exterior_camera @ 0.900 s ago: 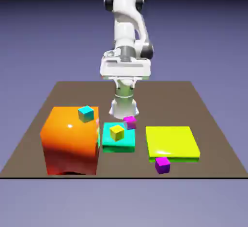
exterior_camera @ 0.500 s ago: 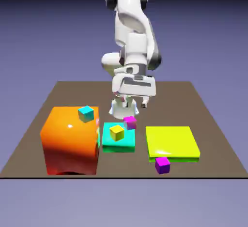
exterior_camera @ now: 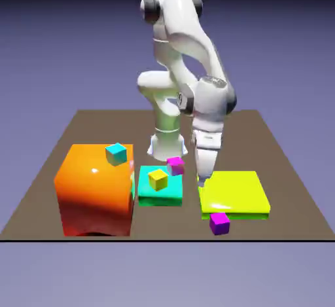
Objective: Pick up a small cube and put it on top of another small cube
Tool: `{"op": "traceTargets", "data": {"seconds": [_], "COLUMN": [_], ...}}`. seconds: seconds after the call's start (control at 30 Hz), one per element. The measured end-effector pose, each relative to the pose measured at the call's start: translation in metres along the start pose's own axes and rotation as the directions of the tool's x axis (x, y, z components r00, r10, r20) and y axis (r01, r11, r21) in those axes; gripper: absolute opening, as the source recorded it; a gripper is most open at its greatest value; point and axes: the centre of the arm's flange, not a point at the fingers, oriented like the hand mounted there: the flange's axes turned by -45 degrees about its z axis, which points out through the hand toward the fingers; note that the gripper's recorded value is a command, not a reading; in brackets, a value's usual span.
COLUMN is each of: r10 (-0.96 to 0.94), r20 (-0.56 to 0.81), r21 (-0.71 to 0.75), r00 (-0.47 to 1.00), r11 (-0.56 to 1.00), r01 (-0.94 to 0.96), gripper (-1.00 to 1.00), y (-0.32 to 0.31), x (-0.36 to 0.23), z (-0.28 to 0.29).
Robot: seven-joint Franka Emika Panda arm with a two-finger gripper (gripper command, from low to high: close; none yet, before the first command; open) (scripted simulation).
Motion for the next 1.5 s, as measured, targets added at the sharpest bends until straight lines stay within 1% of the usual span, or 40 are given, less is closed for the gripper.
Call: {"op": "traceTargets", "data": {"seconds": [0.13,0.27,0.43,0.6,0.83,0.97,1.1,1.13,1.2,1.23,1.3,1.4,1.5], "r10": [-0.224,-0.429,-0.640,-0.784,-0.868,-0.858,-0.817,-0.817,-0.817,-0.817,-0.817,-0.817,-0.818], "r20": [-0.015,-0.067,-0.169,-0.291,-0.449,-0.513,-0.549,-0.549,-0.549,-0.549,-0.549,-0.549,-0.567], "r21": [0.088,0.159,0.207,0.199,0.094,-0.008,-0.127,-0.127,-0.125,-0.127,-0.126,-0.125,-0.105], "r00": [0.974,0.901,0.750,0.548,0.214,0.014,-0.176,-0.176,-0.175,-0.176,-0.176,-0.176,-0.091], "r11": [0.971,0.887,0.721,0.510,0.193,0.021,-0.126,-0.127,-0.126,-0.127,-0.127,-0.127,-0.038], "r01": [0.224,0.435,0.662,0.836,0.977,1.000,0.984,0.984,0.984,0.984,0.984,0.984,0.994], "gripper": [0.00,0.00,0.00,0.00,0.00,0.00,0.00,0.00,0.00,-1.00,-1.00,-1.00,-1.00], "y": [0.010,0.020,0.029,0.038,0.050,0.058,0.064,0.064,0.046,0.035,0.035,0.065,0.073], "x": [0.016,0.032,0.049,0.064,0.077,0.081,0.080,0.080,0.083,0.085,0.084,0.080,0.005], "z": [0.022,0.042,0.064,0.084,0.107,0.118,0.129,0.129,0.170,0.190,0.190,0.128,0.097]}}
